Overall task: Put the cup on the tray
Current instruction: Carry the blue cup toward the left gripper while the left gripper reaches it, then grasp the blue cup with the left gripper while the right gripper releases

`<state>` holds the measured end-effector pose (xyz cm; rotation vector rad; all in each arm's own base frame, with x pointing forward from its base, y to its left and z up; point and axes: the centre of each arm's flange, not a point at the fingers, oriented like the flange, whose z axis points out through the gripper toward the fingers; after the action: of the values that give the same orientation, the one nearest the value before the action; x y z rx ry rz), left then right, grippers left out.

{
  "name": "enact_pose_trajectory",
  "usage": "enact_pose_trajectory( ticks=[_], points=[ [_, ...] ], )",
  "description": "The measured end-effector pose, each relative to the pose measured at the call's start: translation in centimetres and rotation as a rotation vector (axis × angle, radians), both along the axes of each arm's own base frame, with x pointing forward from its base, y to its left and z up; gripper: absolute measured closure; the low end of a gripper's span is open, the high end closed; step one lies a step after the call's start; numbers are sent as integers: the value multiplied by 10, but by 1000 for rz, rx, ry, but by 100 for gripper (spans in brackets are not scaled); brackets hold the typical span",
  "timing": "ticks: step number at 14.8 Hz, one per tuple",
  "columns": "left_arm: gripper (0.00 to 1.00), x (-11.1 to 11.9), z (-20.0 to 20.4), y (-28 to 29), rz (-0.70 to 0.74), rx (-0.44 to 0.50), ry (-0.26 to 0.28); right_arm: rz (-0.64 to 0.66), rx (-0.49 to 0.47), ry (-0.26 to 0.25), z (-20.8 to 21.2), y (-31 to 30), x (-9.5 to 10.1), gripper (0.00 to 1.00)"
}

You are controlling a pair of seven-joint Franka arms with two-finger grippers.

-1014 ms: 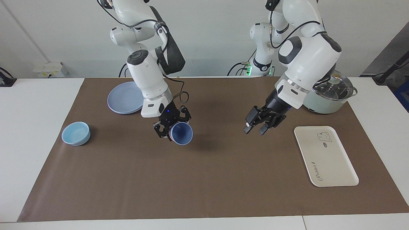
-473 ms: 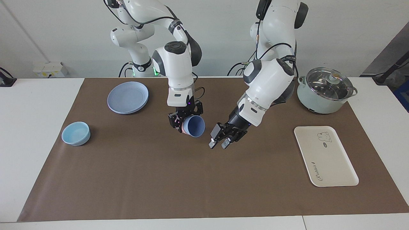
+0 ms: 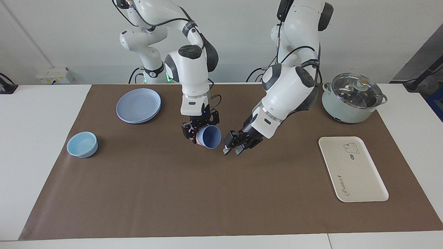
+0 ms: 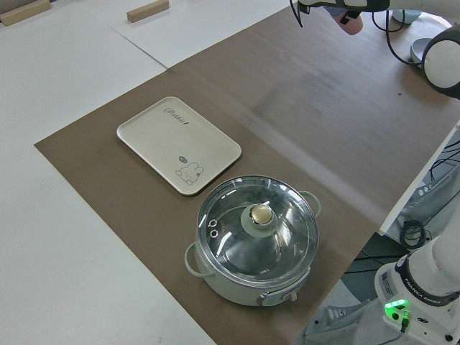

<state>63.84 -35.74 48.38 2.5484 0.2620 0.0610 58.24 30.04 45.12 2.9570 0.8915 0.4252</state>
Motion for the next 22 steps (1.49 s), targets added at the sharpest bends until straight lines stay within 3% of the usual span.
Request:
enact_pose_trajectory(
  ticks=[6, 7, 16, 18, 21, 22],
  points=[
    [44, -17, 0, -24, -55, -9, 30, 0, 0, 0, 0, 0, 0, 17],
    [52, -19, -1, -26, -64, -8, 38, 0, 0, 0, 0, 0, 0, 17],
    [58, -33, -6, -39, -121, 9, 83, 1, -3, 0, 0, -1, 1, 17],
    [63, -35, -6, -42, -138, 11, 76, 1, -3, -1, 0, -1, 1, 17],
    [89, -33, -5, -39, -136, 17, 67, 1, -7, 3, 0, -2, 0, 17],
    [89, -33, -5, -39, -136, 18, 67, 1, -7, 4, 0, -2, 0, 17]
  ],
)
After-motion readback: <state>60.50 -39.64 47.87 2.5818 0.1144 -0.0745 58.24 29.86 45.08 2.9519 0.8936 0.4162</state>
